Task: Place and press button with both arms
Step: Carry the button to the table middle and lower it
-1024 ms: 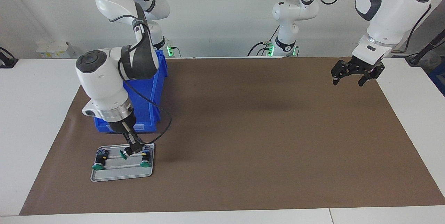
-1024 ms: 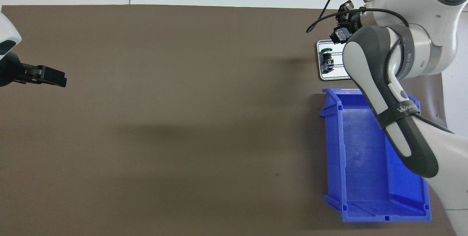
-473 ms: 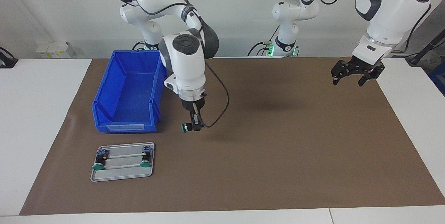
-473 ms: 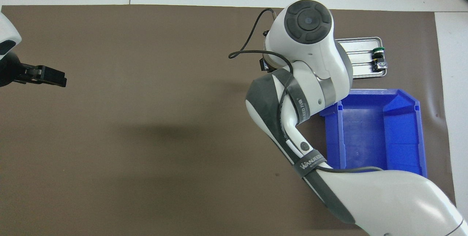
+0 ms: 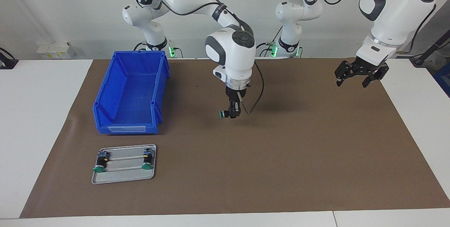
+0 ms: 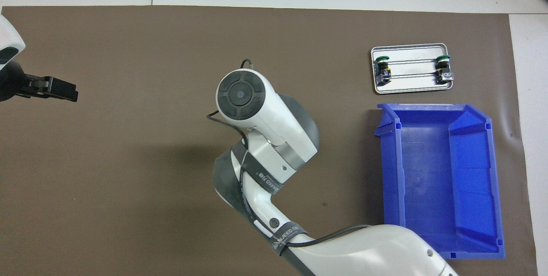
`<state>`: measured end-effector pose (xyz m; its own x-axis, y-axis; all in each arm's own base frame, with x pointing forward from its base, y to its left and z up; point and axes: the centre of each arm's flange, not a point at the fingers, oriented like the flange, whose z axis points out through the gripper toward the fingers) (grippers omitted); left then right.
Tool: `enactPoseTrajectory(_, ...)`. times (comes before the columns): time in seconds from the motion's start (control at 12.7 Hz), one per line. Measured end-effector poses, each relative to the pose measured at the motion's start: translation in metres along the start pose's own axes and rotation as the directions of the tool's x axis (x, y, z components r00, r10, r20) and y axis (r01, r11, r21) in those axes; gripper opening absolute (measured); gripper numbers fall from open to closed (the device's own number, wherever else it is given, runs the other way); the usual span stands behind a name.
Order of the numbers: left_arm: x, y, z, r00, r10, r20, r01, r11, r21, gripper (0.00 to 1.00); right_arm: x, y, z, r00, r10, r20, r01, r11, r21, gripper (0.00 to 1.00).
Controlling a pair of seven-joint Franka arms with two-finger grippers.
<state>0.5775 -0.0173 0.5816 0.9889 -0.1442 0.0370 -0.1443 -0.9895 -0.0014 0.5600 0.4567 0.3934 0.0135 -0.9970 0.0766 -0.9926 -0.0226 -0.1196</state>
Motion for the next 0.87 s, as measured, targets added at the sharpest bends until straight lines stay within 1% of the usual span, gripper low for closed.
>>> enactPoseTrajectory(0.08, 0.0, 0.0, 0.0, 1.0, 0.0, 0.0, 0.0, 1.0, 0.0, 1.0, -0.017, 0.007, 0.007, 1.0, 0.012, 0.006, -0.012, 1.0, 0.006, 0.41)
enactPoseTrajectory(0.39, 0.0, 0.0, 0.0, 1.0, 0.0, 0.0, 0.0, 1.0, 0.0, 1.0, -0.055, 0.012, 0.027, 0.993, 0.066, 0.095, -0.073, 0.995, 0.075, 0.41)
enactPoseTrajectory(0.63, 0.0, 0.0, 0.0, 1.0, 0.0, 0.0, 0.0, 1.0, 0.0, 1.0, -0.077, 0.026, 0.026, 0.987, 0.088, 0.132, -0.101, 0.991, 0.093, 0.41)
enactPoseTrajectory(0.87, 0.0, 0.0, 0.0, 1.0, 0.0, 0.0, 0.0, 1.0, 0.0, 1.0, -0.089, 0.035, 0.034, 0.984, 0.091, 0.155, -0.109, 0.988, 0.108, 0.41)
